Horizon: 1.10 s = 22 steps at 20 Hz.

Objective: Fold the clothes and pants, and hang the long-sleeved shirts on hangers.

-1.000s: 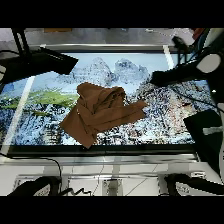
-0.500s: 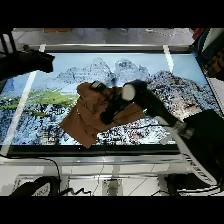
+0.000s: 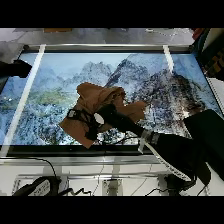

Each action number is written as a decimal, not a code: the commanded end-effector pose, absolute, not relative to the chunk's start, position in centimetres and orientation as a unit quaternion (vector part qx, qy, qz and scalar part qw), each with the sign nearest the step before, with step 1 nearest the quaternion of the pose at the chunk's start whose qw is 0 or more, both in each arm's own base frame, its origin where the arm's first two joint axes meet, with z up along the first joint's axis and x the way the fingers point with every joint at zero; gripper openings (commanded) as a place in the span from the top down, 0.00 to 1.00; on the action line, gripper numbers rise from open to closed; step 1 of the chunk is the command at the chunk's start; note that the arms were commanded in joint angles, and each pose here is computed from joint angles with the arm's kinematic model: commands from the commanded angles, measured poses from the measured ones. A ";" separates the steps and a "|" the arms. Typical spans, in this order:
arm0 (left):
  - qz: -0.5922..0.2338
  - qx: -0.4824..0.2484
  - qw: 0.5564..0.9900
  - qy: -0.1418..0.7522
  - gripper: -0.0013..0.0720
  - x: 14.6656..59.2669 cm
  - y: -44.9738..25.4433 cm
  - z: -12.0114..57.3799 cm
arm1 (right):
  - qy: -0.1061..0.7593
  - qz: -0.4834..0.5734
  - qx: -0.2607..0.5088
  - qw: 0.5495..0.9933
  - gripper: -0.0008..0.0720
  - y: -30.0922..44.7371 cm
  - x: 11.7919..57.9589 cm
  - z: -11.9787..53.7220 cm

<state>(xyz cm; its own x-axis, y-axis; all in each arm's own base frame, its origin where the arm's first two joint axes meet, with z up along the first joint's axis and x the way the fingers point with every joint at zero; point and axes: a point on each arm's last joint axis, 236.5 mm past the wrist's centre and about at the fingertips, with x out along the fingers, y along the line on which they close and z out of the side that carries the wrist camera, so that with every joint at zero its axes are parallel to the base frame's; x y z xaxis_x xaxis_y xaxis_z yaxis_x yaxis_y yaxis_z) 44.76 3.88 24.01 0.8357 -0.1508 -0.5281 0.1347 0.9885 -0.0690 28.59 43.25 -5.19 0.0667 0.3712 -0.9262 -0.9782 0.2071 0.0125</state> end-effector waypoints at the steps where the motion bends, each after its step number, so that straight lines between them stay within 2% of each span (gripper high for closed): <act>1: -0.071 -0.025 0.956 0.285 0.09 44.5 4.3 23.6 | 0.431 0.542 -0.373 0.617 0.05 44.0 27.7 -7.7; 3: -0.071 -0.025 0.956 0.285 0.09 44.5 4.3 23.6 | 0.431 0.543 -0.376 0.615 0.05 44.2 27.6 -8.5; 4: -0.071 -0.025 0.956 0.285 0.09 44.5 4.3 23.6 | 0.421 0.541 -0.377 0.623 0.08 44.6 28.0 -8.5; 6: -0.071 -0.026 0.956 0.285 0.09 44.5 4.3 23.7 | 0.391 0.537 -0.372 0.648 0.27 45.7 29.4 -7.9; 9: -0.069 -0.034 0.955 0.285 0.11 44.5 4.3 23.7 | 0.360 0.530 -0.378 0.668 0.29 46.5 30.9 -7.4; 11: -0.068 -0.034 0.955 0.285 0.11 44.5 4.3 23.7 | 0.365 0.531 -0.379 0.664 0.61 46.3 30.7 -7.5; 12: -0.068 -0.034 0.955 0.285 0.11 44.5 4.3 23.7 | 0.369 0.531 -0.379 0.662 0.70 46.2 30.5 -7.6; 14: -0.068 -0.034 0.955 0.285 0.11 44.5 4.3 23.6 | 0.377 0.532 -0.382 0.655 0.73 45.8 30.2 -7.8; 16: -0.068 -0.034 0.955 0.286 0.11 44.5 4.3 23.6 | 0.386 0.532 -0.383 0.649 0.96 45.5 29.9 -8.0; 20: -0.068 -0.034 0.955 0.285 0.11 44.5 4.3 23.6 | 0.367 0.522 -0.390 0.664 0.96 45.3 31.3 -5.9; 22: -0.068 -0.035 0.955 0.287 0.11 44.6 4.4 23.4 | 0.355 0.486 -0.371 0.707 0.96 44.4 34.6 -2.4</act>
